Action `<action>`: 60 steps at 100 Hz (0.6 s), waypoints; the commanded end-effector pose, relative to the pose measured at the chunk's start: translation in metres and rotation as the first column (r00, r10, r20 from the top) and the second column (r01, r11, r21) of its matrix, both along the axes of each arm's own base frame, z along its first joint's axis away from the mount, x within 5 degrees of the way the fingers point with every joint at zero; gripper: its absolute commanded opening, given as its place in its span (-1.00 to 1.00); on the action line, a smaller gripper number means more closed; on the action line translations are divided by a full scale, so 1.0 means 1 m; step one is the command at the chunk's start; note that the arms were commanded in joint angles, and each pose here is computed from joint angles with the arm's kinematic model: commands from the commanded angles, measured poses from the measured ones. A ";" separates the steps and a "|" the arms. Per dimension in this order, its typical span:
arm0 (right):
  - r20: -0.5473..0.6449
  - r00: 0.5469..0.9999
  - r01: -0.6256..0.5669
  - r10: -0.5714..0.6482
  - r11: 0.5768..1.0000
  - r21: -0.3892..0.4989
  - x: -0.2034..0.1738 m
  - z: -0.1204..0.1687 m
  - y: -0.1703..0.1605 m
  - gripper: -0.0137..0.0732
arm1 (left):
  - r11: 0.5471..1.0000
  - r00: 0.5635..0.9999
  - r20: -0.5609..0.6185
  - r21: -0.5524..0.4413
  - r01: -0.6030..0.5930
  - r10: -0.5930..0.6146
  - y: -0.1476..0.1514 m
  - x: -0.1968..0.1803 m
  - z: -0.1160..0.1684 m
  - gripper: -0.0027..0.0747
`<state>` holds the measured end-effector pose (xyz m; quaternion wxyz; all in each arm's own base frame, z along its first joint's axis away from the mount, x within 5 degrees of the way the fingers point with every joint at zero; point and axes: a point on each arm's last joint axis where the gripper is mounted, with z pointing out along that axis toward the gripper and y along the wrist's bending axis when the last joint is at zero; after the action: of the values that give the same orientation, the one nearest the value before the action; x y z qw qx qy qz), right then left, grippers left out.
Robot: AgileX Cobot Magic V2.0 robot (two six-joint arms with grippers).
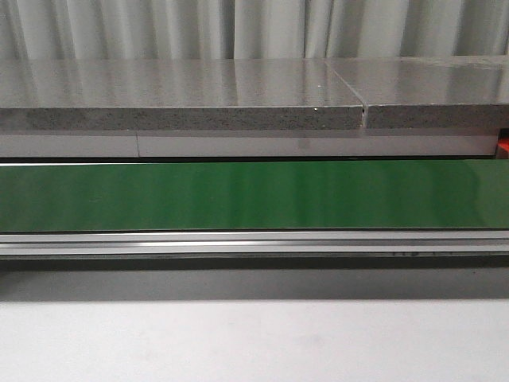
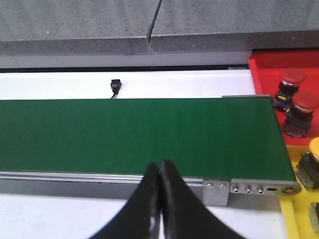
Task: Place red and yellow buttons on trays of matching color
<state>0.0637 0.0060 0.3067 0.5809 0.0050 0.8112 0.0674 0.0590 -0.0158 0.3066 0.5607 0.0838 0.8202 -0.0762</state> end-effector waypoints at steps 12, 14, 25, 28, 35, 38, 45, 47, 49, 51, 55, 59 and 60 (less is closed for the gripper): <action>0.086 0.996 -0.003 0.004 1.000 -0.009 0.002 0.013 0.000 -0.84 | 1.000 0.994 0.104 0.009 -0.016 0.015 0.001 0.009 0.016 -0.99; 0.086 0.996 -0.003 0.004 1.000 -0.009 0.002 0.013 0.000 -0.84 | 1.000 0.995 0.099 0.017 -0.018 0.017 0.001 0.011 0.016 -0.99; 0.086 0.996 -0.003 0.004 1.000 -0.009 0.002 0.013 0.000 -0.84 | 0.999 0.996 0.076 -0.028 -0.036 0.038 -0.002 0.025 0.022 -0.99; 0.086 0.996 -0.003 0.004 1.000 -0.009 0.002 0.013 0.000 -0.84 | 0.998 0.997 0.055 -0.043 -0.043 0.045 -0.003 0.032 0.023 -0.99; 0.086 0.996 -0.003 0.004 1.000 -0.009 0.002 0.013 0.000 -0.84 | 0.994 0.998 -0.002 -0.084 -0.068 0.068 -0.005 0.047 0.026 -0.99; 0.086 0.996 -0.003 0.004 1.000 -0.009 0.002 0.013 0.000 -0.84 | 0.994 0.997 -0.018 -0.078 -0.072 0.070 -0.006 0.053 0.028 -0.99; 0.086 0.996 -0.003 0.004 1.000 -0.009 0.002 0.013 0.000 -0.84 | 0.996 0.996 -0.044 -0.055 -0.076 0.073 -0.008 0.068 0.032 -0.99; 0.086 0.996 -0.003 0.004 1.000 -0.009 0.002 0.013 0.000 -0.84 | 0.996 0.996 -0.048 -0.049 -0.077 0.074 -0.008 0.073 0.033 -0.99; 0.086 0.996 -0.003 0.004 1.000 -0.009 0.002 0.013 0.000 -0.84 | 0.996 0.996 -0.044 -0.046 -0.077 0.075 -0.009 0.076 0.035 -0.99; 0.086 0.996 -0.003 0.004 1.000 -0.009 0.002 0.013 0.000 -0.84 | 0.996 0.996 -0.048 -0.042 -0.077 0.075 -0.010 0.081 0.037 -0.99; 0.086 0.996 -0.003 0.004 1.000 -0.009 0.002 0.013 0.000 -0.84 | 0.996 0.995 -0.058 -0.035 -0.078 0.076 -0.011 0.091 0.038 -0.99; 0.086 0.996 -0.003 0.004 1.000 -0.009 0.002 0.013 0.000 -0.84 | 0.996 0.994 -0.071 -0.031 -0.081 0.079 -0.012 0.100 0.040 -0.99; 0.086 0.996 -0.003 0.004 1.000 -0.009 0.002 0.013 0.000 -0.84 | 0.996 0.994 -0.070 -0.034 -0.085 0.082 -0.012 0.102 0.042 -0.99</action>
<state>0.0638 0.0060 0.3062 0.5803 0.0050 0.8116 0.0673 0.1414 -0.0254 0.3260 0.4948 0.0455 0.8655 -0.0636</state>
